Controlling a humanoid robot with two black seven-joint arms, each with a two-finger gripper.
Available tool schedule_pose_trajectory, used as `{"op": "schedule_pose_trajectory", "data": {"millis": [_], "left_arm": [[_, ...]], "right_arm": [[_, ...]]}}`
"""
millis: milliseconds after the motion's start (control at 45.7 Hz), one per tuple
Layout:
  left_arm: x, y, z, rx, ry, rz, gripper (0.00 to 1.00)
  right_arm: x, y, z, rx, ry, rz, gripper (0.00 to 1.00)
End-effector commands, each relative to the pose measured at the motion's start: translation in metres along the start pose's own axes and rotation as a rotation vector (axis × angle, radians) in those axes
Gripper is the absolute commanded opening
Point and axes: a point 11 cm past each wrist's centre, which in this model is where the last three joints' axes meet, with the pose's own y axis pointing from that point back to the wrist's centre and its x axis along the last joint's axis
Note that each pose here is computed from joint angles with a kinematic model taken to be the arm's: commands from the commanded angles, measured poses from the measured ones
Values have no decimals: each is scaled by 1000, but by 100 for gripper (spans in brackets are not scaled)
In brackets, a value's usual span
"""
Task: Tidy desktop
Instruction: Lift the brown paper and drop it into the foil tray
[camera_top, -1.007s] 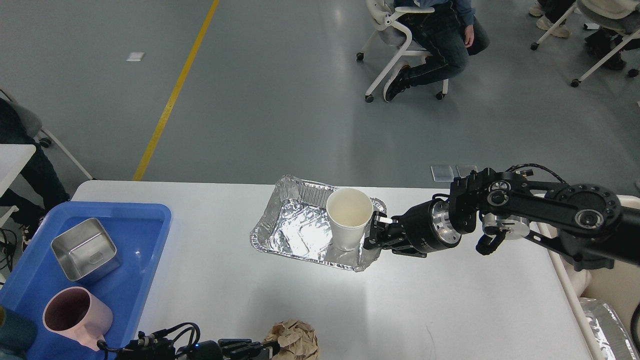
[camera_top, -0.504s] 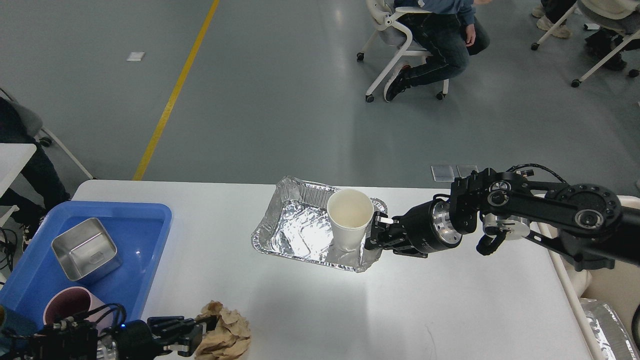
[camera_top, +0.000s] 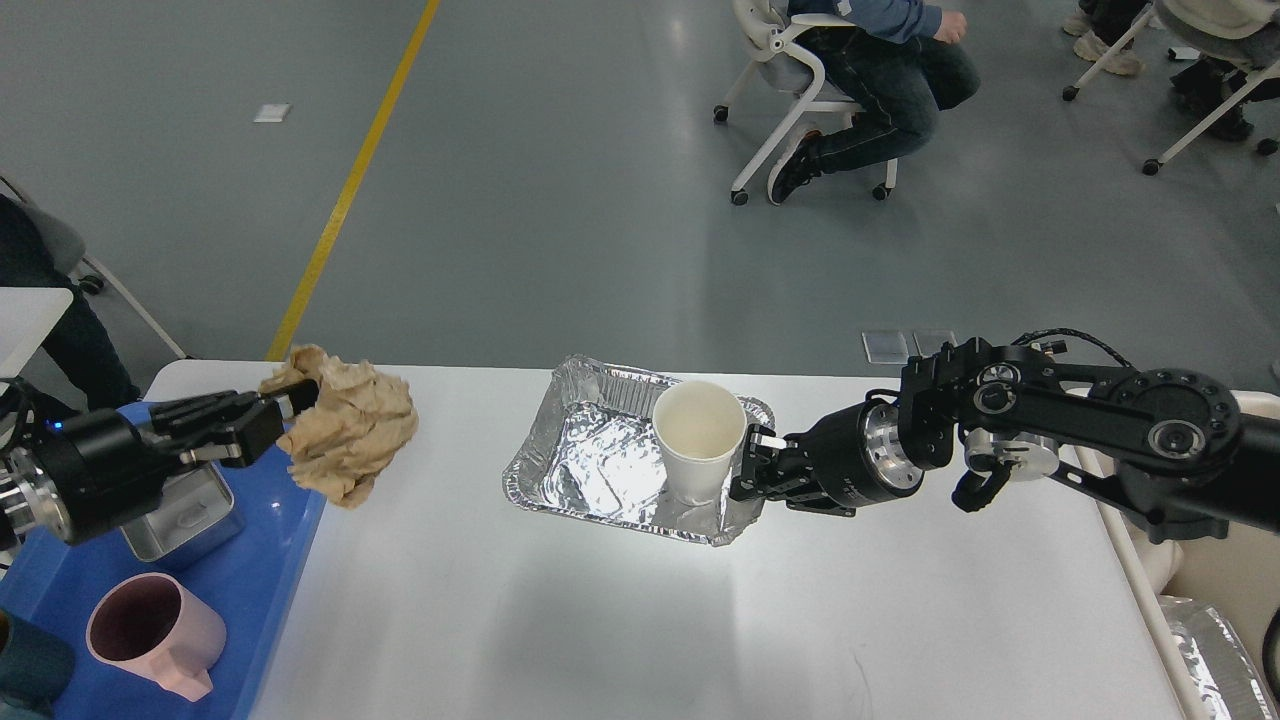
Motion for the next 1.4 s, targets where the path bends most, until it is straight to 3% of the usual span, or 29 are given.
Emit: {"op": "schedule_pose_trajectory", "data": {"millis": [0, 153, 307, 526, 920, 1095, 1139, 1161, 1248, 1270, 1380], "left_arm": [[47, -5, 22, -57, -5, 39, 0], [81, -13, 41, -75, -56, 77, 0], [84, -20, 51, -107, -55, 71, 0], [59, -37, 55, -141, 10, -5, 0], [-17, -122, 105, -319, 68, -167, 1], [-33, -132, 108, -314, 32, -208, 3], [-32, -132, 108, -315, 31, -207, 10], [-32, -132, 108, -314, 29, -206, 20], [-29, -132, 109, -315, 24, -203, 88], [-30, -132, 108, -313, 24, -205, 94], [-31, -130, 105, -304, 22, -218, 95]], "right_arm": [[-2, -2, -4, 5, 8, -8, 0], [-1, -3, -2, 1, 1, 2, 0], [-2, -3, -4, 5, 3, 2, 0], [-1, -2, -6, 8, 6, 4, 0], [2, 2, -11, 14, 15, 14, 0], [3, 4, -9, 12, 12, 19, 0], [3, 3, -9, 13, 11, 19, 0], [3, 3, -9, 13, 11, 19, 0], [3, 3, -9, 13, 11, 19, 0], [3, 3, -9, 14, 10, 18, 0], [3, 3, -8, 13, 8, 17, 0]]}}
